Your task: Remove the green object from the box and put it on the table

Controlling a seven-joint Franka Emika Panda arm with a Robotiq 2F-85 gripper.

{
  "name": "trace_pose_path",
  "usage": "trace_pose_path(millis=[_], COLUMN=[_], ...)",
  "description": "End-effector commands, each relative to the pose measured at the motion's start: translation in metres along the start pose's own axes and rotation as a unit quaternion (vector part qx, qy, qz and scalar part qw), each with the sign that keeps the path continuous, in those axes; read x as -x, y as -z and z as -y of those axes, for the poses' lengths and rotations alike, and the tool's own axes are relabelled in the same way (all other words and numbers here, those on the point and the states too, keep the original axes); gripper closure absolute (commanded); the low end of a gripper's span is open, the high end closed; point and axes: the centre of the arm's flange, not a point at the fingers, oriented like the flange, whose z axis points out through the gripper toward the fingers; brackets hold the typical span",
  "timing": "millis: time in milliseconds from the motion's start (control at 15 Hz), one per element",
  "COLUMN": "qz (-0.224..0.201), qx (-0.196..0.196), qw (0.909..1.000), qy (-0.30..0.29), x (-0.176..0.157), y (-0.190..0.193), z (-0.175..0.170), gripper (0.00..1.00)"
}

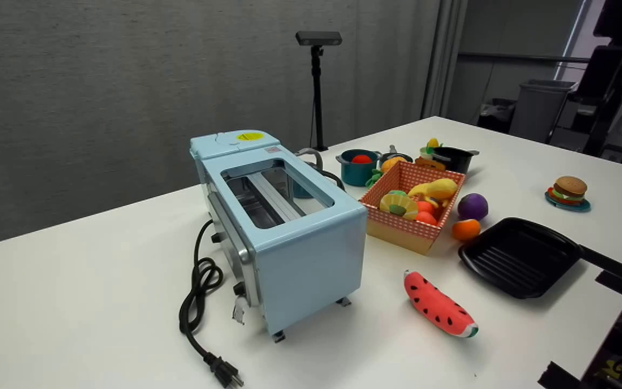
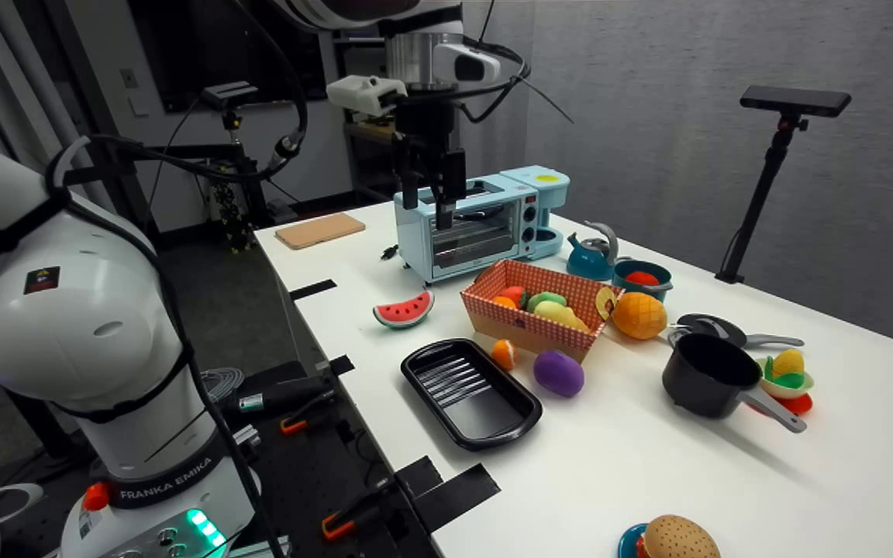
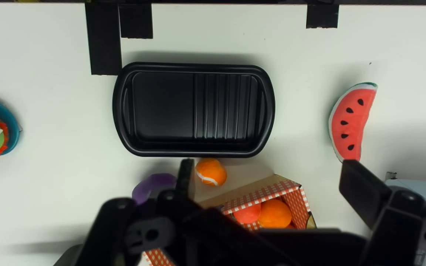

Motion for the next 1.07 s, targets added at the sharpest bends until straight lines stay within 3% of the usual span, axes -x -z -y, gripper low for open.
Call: trace_pose_path(millis=[0,600,1000], qz=[0.0,-0.014,-0.053], qx=[0.0,0.014,0.009], qw=[1.0,0.9998,0.9984], qy=[0.0,-0.006,-0.015], x=[0.0,-0.003,-0.052], y=[0.0,-0.001,0.001], z=[0.0,-0.001,-0.011], gripper=[0.0,0.0,0.0])
